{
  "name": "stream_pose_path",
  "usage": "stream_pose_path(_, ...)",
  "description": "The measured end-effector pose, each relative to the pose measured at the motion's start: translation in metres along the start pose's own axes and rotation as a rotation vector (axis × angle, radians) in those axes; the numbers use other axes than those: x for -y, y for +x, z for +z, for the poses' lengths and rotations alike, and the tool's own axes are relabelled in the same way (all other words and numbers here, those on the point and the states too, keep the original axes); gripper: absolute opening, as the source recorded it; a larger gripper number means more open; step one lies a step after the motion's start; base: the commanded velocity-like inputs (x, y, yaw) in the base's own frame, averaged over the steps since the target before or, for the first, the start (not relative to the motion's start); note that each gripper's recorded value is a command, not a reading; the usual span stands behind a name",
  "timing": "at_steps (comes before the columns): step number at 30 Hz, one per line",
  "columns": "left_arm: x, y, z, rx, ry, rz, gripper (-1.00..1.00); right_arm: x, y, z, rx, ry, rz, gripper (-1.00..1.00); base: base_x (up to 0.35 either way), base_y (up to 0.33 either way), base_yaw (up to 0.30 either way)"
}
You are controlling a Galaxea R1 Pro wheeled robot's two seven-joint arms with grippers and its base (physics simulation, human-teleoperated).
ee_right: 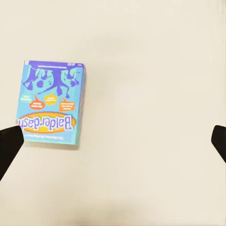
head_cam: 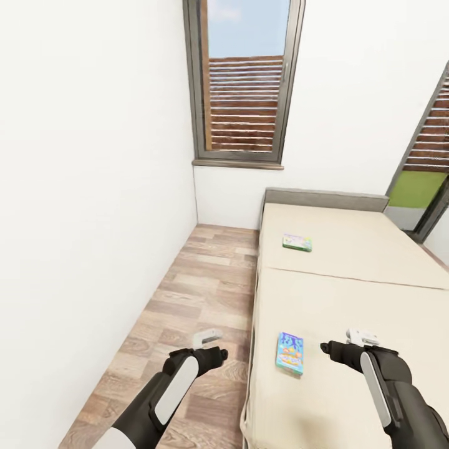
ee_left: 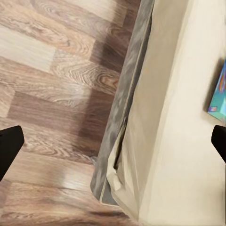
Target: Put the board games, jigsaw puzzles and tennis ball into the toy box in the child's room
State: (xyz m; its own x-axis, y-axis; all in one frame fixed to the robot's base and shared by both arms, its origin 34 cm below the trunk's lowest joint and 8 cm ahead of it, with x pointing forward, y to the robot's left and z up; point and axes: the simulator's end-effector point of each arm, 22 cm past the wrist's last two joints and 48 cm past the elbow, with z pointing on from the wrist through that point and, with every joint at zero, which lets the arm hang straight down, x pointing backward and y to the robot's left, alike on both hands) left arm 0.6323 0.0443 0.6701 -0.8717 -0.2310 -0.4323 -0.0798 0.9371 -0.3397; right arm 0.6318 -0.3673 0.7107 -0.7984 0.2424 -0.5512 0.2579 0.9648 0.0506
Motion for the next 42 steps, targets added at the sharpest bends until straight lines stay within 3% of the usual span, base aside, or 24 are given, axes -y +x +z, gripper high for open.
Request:
stream_pose_path(9, -0.007, -0.002, 0.001, -0.001, -0.008, -0.025, 1.00, 0.001, 0.003, 0.003, -0.009, -0.006, -0.002, 1.00, 0.003, 0.002, -0.110)
stream_pose_path(24, -0.010, -0.003, 0.002, -0.001, -0.011, -0.035, 1.00, -0.016, 0.008, 0.005, -0.019, -0.100, -0.002, 1.00, 0.000, 0.000, -0.015)
stream_pose_path(27, -0.015, -0.005, 0.000, 0.007, -0.009, -0.041, 1.00, -0.030, 0.000, 0.002, -0.014, -0.134, 0.016, 1.00, 0.000, 0.000, 0.000)
stream_pose_path(42, -0.015, -0.005, 0.000, 0.007, -0.009, -0.041, 1.00, -0.031, -0.001, 0.002, -0.017, -0.135, 0.016, 1.00, 0.000, 0.000, 0.000)
